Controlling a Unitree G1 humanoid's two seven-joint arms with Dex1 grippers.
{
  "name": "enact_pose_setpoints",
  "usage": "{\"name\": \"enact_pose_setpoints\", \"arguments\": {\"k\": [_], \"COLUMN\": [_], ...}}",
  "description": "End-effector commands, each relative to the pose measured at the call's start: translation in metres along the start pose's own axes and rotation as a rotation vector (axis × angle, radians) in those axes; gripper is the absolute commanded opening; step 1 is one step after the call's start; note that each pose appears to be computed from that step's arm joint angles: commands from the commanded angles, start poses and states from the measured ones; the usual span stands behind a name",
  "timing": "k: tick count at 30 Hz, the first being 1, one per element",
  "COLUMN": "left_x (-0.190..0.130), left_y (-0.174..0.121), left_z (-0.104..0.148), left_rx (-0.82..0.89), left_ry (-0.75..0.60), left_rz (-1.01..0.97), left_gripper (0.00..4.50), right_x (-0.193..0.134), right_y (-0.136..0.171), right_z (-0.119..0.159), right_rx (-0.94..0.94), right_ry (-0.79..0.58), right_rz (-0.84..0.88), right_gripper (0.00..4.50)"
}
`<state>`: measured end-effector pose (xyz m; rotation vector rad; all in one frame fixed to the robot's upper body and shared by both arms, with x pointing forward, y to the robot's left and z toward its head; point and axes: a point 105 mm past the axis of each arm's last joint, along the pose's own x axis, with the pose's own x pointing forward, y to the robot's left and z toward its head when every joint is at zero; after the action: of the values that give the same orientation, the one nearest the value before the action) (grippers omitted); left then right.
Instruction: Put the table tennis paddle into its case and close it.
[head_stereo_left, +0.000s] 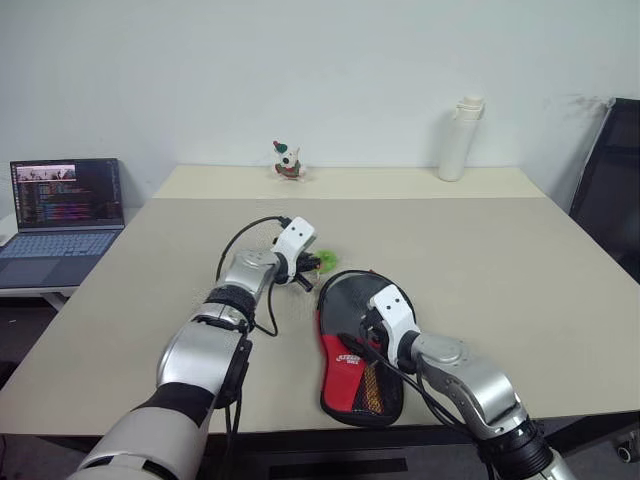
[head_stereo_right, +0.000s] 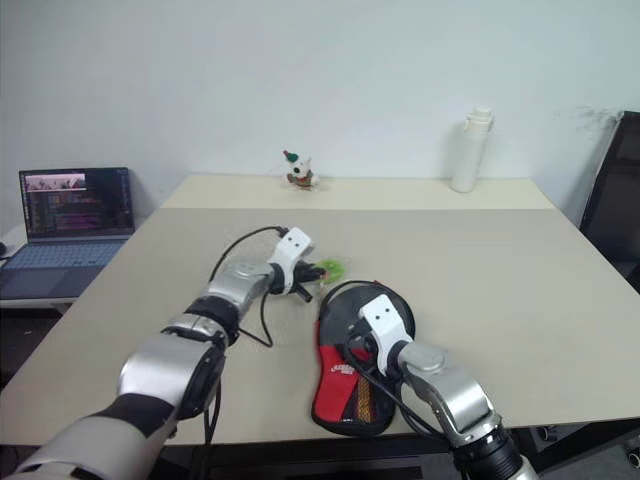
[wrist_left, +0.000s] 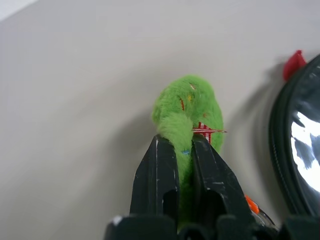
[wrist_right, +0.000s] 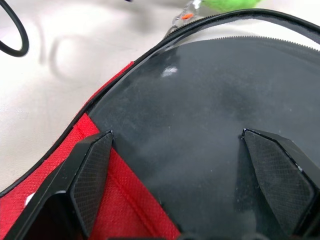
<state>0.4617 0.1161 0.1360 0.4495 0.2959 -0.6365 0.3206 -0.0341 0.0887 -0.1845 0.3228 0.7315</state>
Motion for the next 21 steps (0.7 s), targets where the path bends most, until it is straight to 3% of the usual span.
{"name": "enact_pose_setpoints", "arguments": {"k": [1,13,21], "left_x": [0.001,0.015,0.026], "left_y": [0.008,-0.009,-0.039], "left_z": [0.033,0.066,0.105], "left_rx": [0.099,0.339,0.640], "left_ry": [-0.058,-0.077,-0.140], "left_rz": [0.079,0.143,0.141], "left_gripper": [0.03,0.03,0.03], "right_x": [-0.003,-0.008,-0.011], "right_y": [0.002,0.013,0.023], "right_z": [-0.030,-0.036,-0.040], "right_rx": [0.041,0.068,0.083], "right_ry": [0.116,0.149,0.164], "right_rz": [-0.010,-0.007,0.005], "right_gripper": [4.50,4.50,4.50]}}
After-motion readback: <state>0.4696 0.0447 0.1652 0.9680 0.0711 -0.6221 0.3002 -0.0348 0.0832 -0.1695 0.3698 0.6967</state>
